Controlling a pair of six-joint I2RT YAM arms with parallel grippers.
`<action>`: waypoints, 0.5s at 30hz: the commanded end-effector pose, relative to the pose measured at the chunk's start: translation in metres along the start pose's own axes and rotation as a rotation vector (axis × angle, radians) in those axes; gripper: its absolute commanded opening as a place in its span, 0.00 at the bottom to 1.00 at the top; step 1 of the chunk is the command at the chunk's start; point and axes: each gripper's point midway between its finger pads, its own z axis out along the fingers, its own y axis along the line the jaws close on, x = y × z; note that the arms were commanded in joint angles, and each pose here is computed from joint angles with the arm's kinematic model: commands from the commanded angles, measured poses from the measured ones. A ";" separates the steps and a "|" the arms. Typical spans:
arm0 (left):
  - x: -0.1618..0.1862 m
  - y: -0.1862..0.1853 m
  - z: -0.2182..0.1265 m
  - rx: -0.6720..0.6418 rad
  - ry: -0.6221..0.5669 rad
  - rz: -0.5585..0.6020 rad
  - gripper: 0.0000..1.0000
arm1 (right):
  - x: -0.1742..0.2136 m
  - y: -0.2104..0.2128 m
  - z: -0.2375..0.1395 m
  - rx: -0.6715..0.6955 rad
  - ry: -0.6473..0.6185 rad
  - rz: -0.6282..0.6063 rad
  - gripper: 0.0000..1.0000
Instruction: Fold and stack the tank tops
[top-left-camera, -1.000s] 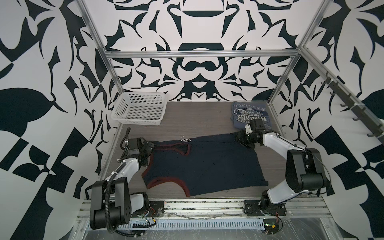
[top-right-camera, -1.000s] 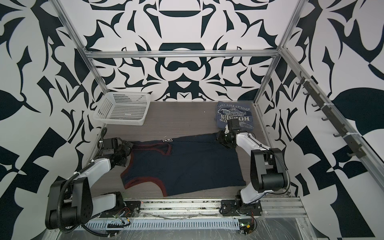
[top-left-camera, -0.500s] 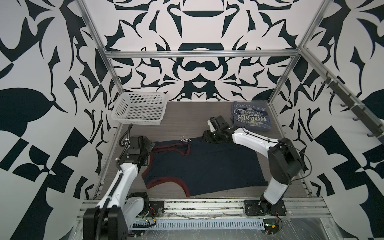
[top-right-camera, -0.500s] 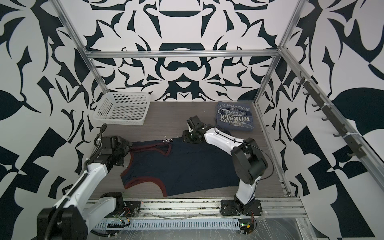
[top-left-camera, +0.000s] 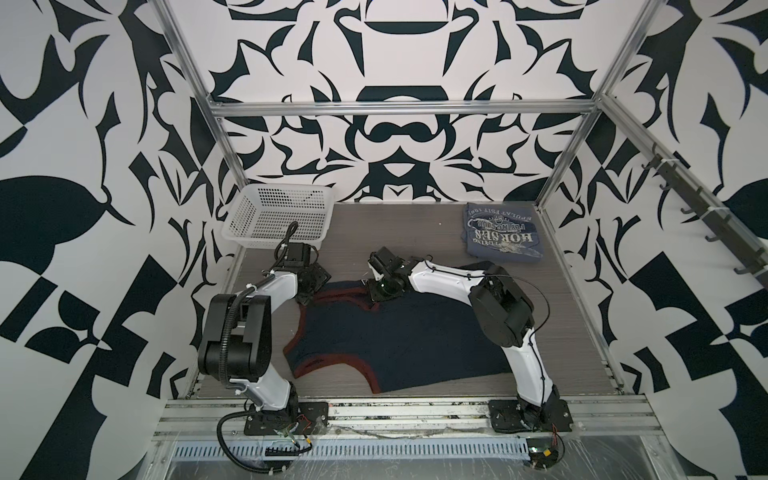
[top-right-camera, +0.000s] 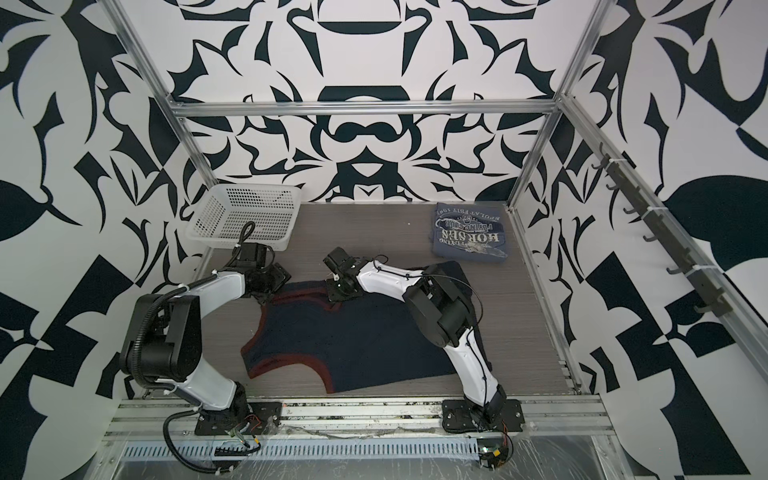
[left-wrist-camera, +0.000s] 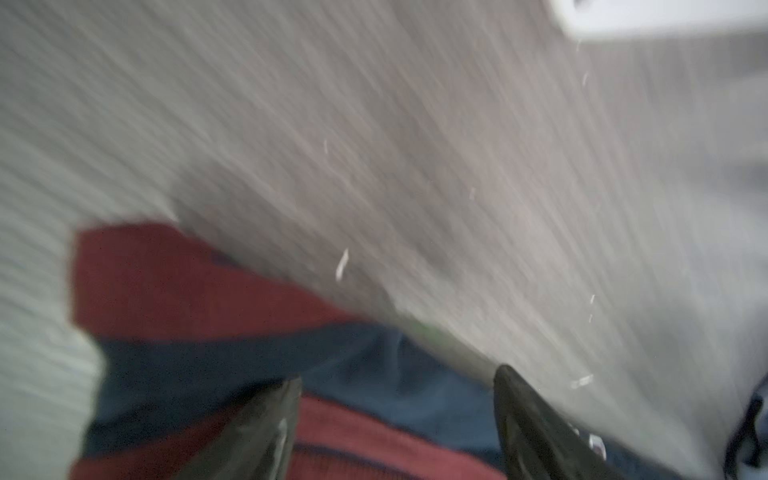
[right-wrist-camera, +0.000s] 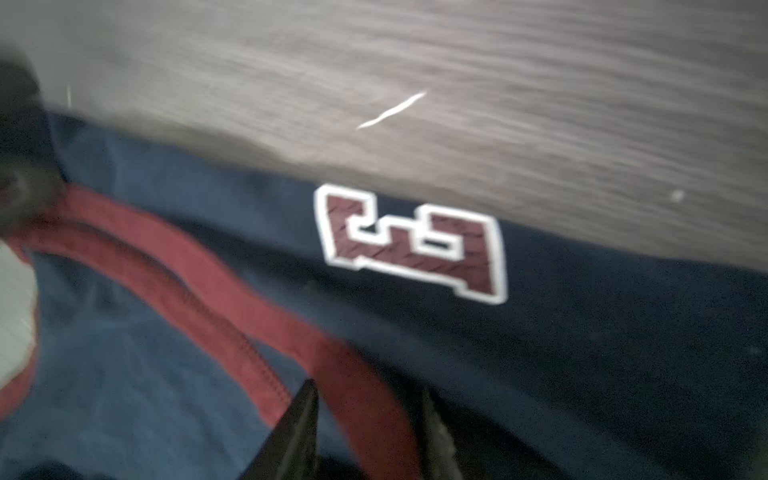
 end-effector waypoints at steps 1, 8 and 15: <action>-0.005 0.034 0.011 -0.111 -0.005 -0.047 0.76 | 0.020 0.008 -0.004 0.052 0.044 -0.071 0.38; -0.014 0.037 0.011 -0.145 -0.018 -0.035 0.77 | 0.043 0.008 -0.027 0.081 0.045 -0.126 0.46; -0.021 0.028 -0.011 -0.148 -0.059 -0.011 0.84 | 0.035 -0.004 -0.093 0.031 -0.054 -0.106 0.60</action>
